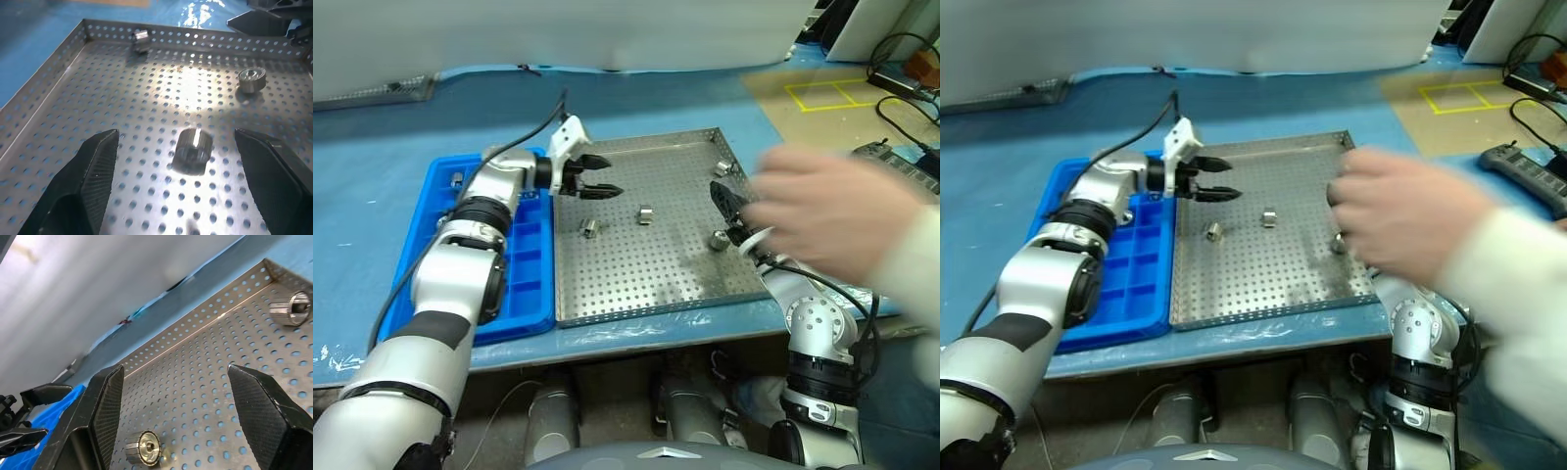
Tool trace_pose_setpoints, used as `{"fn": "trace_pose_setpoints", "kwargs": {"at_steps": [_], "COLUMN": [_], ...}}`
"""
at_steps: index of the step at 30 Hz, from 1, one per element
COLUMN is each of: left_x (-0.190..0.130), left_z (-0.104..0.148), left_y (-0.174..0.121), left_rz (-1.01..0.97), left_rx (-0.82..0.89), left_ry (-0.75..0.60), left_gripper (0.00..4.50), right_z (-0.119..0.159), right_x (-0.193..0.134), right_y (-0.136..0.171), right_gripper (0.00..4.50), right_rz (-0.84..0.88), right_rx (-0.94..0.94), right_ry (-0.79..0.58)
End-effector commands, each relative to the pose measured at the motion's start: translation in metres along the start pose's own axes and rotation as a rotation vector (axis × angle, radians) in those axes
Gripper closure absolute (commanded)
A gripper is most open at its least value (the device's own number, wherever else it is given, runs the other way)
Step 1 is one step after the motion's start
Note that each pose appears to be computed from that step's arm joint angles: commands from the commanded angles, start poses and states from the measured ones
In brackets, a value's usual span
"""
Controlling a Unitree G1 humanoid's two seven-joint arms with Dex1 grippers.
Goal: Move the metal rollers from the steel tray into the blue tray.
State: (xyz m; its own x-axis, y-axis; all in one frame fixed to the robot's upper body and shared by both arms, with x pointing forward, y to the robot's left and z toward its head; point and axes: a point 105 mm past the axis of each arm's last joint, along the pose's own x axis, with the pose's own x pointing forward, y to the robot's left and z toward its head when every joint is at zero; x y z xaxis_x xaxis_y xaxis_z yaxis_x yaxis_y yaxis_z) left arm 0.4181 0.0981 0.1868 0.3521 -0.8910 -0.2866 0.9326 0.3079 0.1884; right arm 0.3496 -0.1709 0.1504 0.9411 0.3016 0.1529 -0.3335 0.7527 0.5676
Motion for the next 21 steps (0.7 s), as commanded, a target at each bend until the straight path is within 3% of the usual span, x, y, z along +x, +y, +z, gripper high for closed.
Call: {"fn": "trace_pose_setpoints", "kwargs": {"at_steps": [1,12,15,18,21], "left_x": [-0.009,-0.013,-0.007,0.003,0.007], "left_z": [0.0,-0.061,-0.065,-0.063,-0.061], "left_y": [-0.001,-0.023,-0.022,-0.02,-0.023], "left_rz": [-0.017,-0.101,-0.068,-0.024,-0.039], "left_rx": [0.014,0.028,0.047,0.034,0.05], "left_ry": [0.013,0.255,0.254,0.207,0.193], "left_gripper": [0.51,0.51,0.51,1.15,2.17], "right_z": [0.005,0.001,-0.001,-0.001,0.0], "right_x": [0.008,0.015,0.014,0.012,0.011], "right_y": [0.011,0.012,0.011,0.009,0.008], "right_gripper": [0.97,0.97,0.97,0.97,0.97], "right_rz": [0.058,0.077,0.072,0.063,0.058], "right_rx": [-0.013,-0.014,-0.013,-0.013,-0.013], "right_ry": [-0.011,0.011,0.01,0.007,0.003]}}
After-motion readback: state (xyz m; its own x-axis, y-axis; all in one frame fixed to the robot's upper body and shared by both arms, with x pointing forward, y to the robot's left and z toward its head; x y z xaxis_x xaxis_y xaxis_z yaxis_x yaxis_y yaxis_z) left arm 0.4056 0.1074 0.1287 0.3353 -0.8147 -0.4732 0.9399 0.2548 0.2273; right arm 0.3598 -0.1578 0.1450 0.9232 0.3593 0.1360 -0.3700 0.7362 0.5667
